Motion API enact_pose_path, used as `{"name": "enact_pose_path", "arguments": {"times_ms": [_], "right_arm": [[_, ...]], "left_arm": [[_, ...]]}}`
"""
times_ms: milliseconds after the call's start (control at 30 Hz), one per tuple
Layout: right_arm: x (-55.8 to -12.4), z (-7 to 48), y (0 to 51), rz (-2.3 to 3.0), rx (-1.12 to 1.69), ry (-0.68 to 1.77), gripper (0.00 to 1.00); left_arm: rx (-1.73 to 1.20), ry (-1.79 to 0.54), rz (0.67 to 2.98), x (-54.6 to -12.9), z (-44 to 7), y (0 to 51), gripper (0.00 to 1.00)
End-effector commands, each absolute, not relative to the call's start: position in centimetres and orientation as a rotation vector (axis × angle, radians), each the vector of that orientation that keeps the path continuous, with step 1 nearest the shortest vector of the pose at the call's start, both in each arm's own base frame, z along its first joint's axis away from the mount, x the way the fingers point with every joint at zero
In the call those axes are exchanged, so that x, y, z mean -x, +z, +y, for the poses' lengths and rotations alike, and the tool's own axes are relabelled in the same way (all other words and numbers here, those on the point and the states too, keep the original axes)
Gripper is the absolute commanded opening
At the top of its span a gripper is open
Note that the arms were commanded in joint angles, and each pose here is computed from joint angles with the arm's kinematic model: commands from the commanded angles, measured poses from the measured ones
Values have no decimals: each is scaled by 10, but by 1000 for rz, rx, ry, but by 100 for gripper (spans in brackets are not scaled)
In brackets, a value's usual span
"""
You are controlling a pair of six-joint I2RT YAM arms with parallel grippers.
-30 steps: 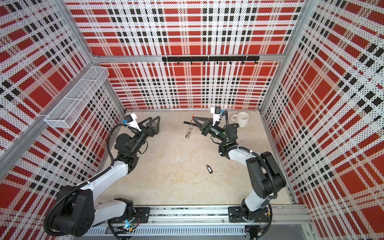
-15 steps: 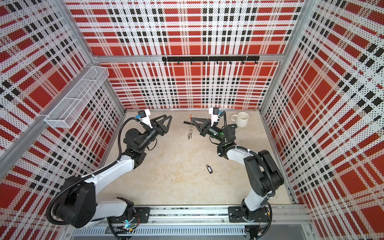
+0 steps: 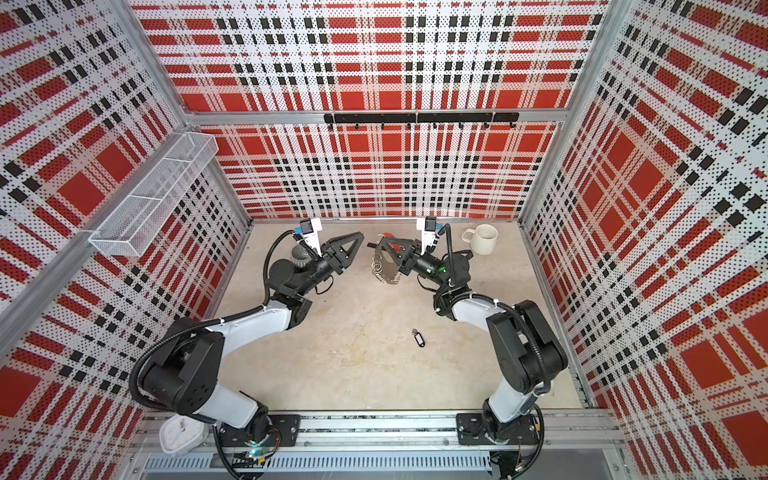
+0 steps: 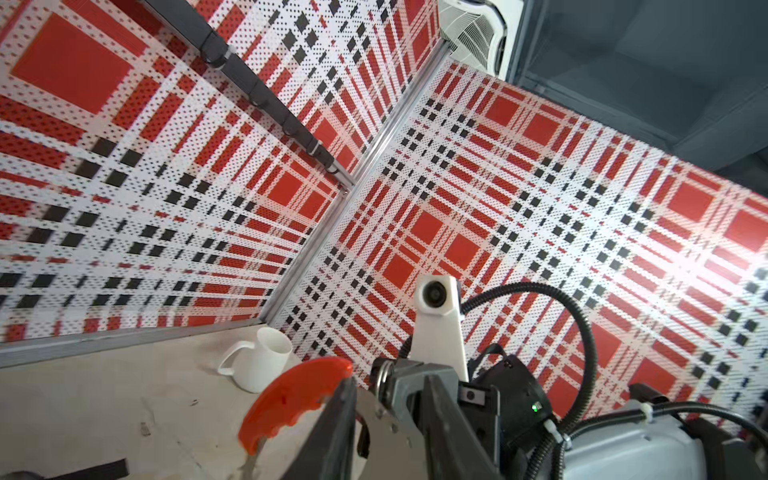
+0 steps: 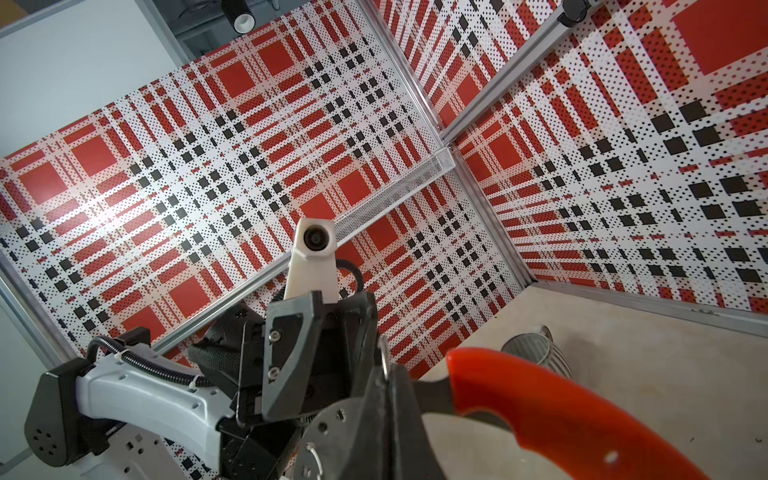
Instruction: Put the keys on the keyring
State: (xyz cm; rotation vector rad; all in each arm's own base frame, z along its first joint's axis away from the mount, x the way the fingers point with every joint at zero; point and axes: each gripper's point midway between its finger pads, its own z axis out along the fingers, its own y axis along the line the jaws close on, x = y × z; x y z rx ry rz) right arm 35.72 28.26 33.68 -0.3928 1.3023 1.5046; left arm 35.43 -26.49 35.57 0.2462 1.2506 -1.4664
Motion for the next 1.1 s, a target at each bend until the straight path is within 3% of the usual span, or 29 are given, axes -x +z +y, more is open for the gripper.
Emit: {"name": "enact_pose_path", "arguments": {"times_ms": [0, 400, 1067], "right_arm": [[-343, 281, 362, 1199, 422, 1511, 0], [-340, 288, 369, 1185, 441, 1535, 0], [-342, 298, 373, 1185, 464, 1545, 0]], "left_arm": [[-306, -1559, 1158, -338, -266, 373, 32], [-302, -1615, 1185, -345, -278, 366, 25], [-278, -1604, 1220, -354, -284, 357, 28]]}}
